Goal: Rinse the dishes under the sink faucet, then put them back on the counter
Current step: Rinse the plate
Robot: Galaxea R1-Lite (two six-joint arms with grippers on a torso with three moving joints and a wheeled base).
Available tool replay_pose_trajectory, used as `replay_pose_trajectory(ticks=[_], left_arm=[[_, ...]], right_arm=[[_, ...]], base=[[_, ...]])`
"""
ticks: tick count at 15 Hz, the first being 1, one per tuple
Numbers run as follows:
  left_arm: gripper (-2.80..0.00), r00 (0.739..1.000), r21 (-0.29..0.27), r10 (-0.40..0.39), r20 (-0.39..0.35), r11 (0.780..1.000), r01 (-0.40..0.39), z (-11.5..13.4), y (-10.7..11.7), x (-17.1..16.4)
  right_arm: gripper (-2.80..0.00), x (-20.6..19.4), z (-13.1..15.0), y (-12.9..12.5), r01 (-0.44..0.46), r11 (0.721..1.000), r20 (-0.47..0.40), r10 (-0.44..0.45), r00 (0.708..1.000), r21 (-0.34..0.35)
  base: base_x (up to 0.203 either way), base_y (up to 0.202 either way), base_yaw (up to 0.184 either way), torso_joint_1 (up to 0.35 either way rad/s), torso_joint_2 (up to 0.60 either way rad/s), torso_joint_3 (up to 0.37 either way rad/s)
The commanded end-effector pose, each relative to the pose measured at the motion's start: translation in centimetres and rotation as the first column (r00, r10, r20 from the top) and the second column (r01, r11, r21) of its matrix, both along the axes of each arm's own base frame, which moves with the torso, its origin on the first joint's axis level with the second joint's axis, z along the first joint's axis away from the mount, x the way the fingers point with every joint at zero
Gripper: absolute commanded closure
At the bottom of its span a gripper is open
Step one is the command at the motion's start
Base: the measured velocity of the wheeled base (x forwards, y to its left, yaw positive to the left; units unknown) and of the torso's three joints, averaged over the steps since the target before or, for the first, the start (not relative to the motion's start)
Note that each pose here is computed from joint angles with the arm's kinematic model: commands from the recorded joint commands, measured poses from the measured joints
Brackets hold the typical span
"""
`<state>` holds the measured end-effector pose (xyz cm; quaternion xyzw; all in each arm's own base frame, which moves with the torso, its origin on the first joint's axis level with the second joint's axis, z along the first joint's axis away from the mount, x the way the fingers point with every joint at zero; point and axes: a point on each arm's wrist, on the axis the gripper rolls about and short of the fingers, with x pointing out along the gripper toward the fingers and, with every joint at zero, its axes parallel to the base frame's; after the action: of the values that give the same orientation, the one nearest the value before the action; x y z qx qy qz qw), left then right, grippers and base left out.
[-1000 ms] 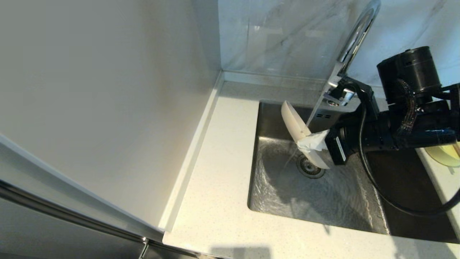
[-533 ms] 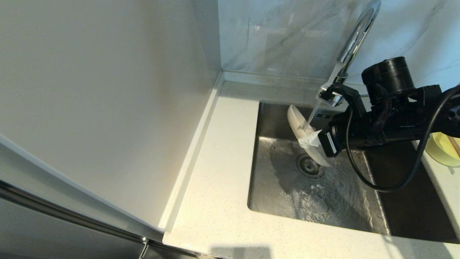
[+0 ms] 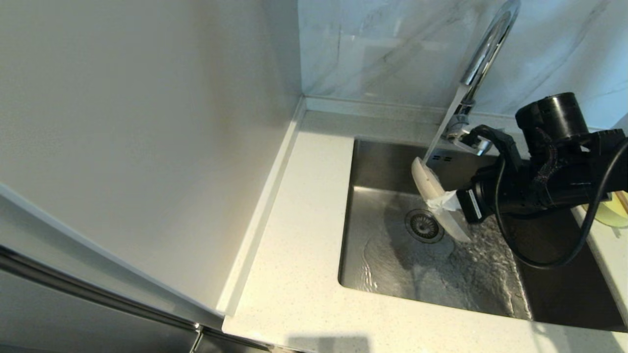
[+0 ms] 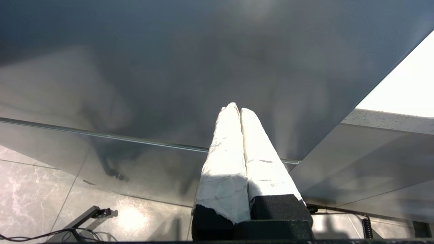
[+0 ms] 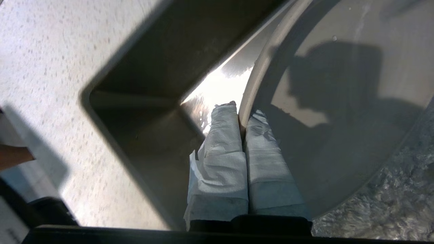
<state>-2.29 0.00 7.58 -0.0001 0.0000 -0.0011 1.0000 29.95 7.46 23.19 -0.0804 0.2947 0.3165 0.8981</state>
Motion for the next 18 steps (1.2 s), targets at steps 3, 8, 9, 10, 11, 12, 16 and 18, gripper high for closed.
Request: replay_pose_trajectory(ticks=[3,8,9,10,11,12,16,18], left_arm=[[0.00,1.000,0.000,0.001,0.000,1.000,-0.001,0.0,0.0,0.0],[0.00,1.000,0.000,0.001,0.000,1.000,-0.001,0.0,0.0,0.0],[0.00,1.000,0.000,0.001,0.000,1.000,-0.001,0.0,0.0,0.0],[0.00,1.000,0.000,0.001,0.000,1.000,-0.001,0.0,0.0,0.0],[0.00,1.000,0.000,0.001,0.000,1.000,-0.001,0.0,0.0,0.0],[0.00,1.000,0.000,0.001,-0.001,1.000,-0.001,0.0,0.0,0.0],[0.00,1.000,0.000,0.001,0.000,1.000,-0.001,0.0,0.0,0.0],[0.00,1.000,0.000,0.000,0.000,1.000,0.000,0.0,0.0,0.0]], right_arm=[[0.00,-1.9,0.2,-4.5,0.071,0.981,-0.088,-0.055,0.995,0.182],[0.00,-2.0,3.8,-6.9,0.156,0.817,-0.260,-0.007,0.966,0.556],[0.00,-1.5,4.5,-6.9,0.148,0.796,-0.262,0.014,0.965,0.586],[0.00,-1.1,4.9,-6.9,0.133,0.784,-0.253,0.032,0.967,0.606],[0.00,-0.7,5.1,-6.8,0.126,0.778,-0.248,0.040,0.968,0.615],[0.00,-0.1,5.0,-6.7,0.129,0.775,-0.253,0.042,0.967,0.619],[0.00,2.0,4.1,-6.7,0.151,0.770,-0.285,0.042,0.957,0.620],[0.00,2.4,3.6,-5.9,0.140,0.774,-0.296,0.063,0.953,0.617]], base=[[0.000,0.000,0.000,0.000,0.00,0.000],[0.000,0.000,0.000,0.000,0.00,0.000],[0.000,0.000,0.000,0.000,0.00,0.000],[0.000,0.000,0.000,0.000,0.00,0.000],[0.000,0.000,0.000,0.000,0.00,0.000],[0.000,0.000,0.000,0.000,0.00,0.000],[0.000,0.000,0.000,0.000,0.00,0.000],[0.000,0.000,0.000,0.000,0.00,0.000]])
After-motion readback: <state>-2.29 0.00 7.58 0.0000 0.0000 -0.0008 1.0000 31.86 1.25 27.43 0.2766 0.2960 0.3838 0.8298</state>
